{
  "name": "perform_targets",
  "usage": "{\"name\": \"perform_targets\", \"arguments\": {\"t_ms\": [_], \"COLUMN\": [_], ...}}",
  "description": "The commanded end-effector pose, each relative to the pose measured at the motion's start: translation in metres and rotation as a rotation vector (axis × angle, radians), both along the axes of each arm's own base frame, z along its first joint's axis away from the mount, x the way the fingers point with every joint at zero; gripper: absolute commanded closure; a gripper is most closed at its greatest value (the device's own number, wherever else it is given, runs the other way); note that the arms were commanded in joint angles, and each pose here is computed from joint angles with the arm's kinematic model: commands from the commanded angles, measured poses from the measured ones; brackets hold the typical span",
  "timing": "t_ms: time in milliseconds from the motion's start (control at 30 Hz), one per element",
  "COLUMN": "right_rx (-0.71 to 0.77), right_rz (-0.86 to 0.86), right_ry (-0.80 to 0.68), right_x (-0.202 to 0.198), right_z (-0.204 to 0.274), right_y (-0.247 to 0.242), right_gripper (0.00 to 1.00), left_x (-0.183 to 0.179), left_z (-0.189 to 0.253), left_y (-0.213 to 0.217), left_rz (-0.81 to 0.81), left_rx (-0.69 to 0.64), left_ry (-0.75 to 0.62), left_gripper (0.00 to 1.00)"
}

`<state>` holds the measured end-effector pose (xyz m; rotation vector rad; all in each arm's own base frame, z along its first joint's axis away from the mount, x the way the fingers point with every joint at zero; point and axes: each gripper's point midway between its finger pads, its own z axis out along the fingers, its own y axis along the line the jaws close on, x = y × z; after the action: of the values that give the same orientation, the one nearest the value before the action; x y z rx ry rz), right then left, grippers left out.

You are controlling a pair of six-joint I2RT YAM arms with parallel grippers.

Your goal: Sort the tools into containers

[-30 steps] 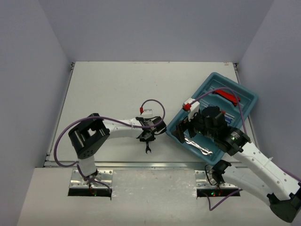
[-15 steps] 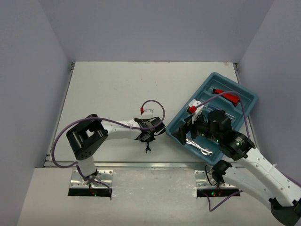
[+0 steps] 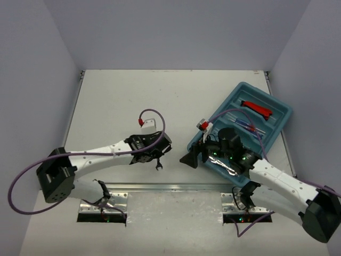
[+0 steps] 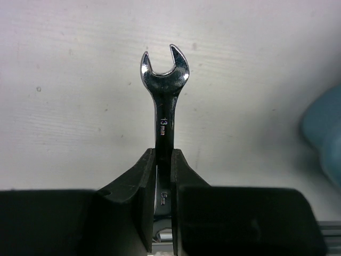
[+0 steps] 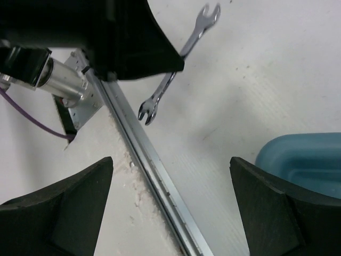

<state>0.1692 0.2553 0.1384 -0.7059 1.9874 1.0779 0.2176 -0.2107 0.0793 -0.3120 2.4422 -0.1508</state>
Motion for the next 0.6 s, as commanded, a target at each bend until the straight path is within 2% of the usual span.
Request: {"name": "perform_targets", "arguments": {"t_ms": [0, 167, 333, 367, 400, 500, 533, 567], "right_rx": [0.209, 0.23, 0.21, 0.216, 0.223, 0.223, 0.219, 0.21], "right_rz": [0.062, 0.068, 0.084, 0.081, 0.076, 0.023, 0.024, 0.032], "right_ry": [-0.031, -0.024, 0.02, 0.018, 0.022, 0.022, 0.025, 0.032], "right_x": [-0.003, 0.004, 0.011, 0.012, 0.015, 0.026, 0.027, 0.027], "right_z": [0.034, 0.037, 0.028, 0.032, 0.032, 0.032, 0.032, 0.031], "right_y": [0.039, 0.067, 0.094, 0.095, 0.099, 0.101, 0.103, 0.104], "right_gripper": [0.12, 0.15, 0.29, 0.3, 0.36, 0.47, 0.59, 0.81], "left_x": [0.011, 0.006, -0.001, -0.003, -0.003, -0.006, -0.006, -0.006], "left_z": [0.055, 0.089, 0.111, 0.112, 0.115, 0.117, 0.116, 0.117], "left_y": [-0.011, -0.026, -0.046, -0.047, -0.05, -0.056, -0.056, -0.056], "left_rz": [0.037, -0.011, -0.078, -0.087, -0.097, -0.116, -0.115, -0.113], "left_rx": [-0.194, -0.375, -0.531, -0.541, -0.565, -0.603, -0.609, -0.62], "left_ry": [-0.134, -0.188, -0.211, -0.206, -0.215, -0.209, -0.211, -0.217], "left_gripper": [1.0, 1.0, 1.0, 1.0, 1.0, 1.0, 1.0, 1.0]}}
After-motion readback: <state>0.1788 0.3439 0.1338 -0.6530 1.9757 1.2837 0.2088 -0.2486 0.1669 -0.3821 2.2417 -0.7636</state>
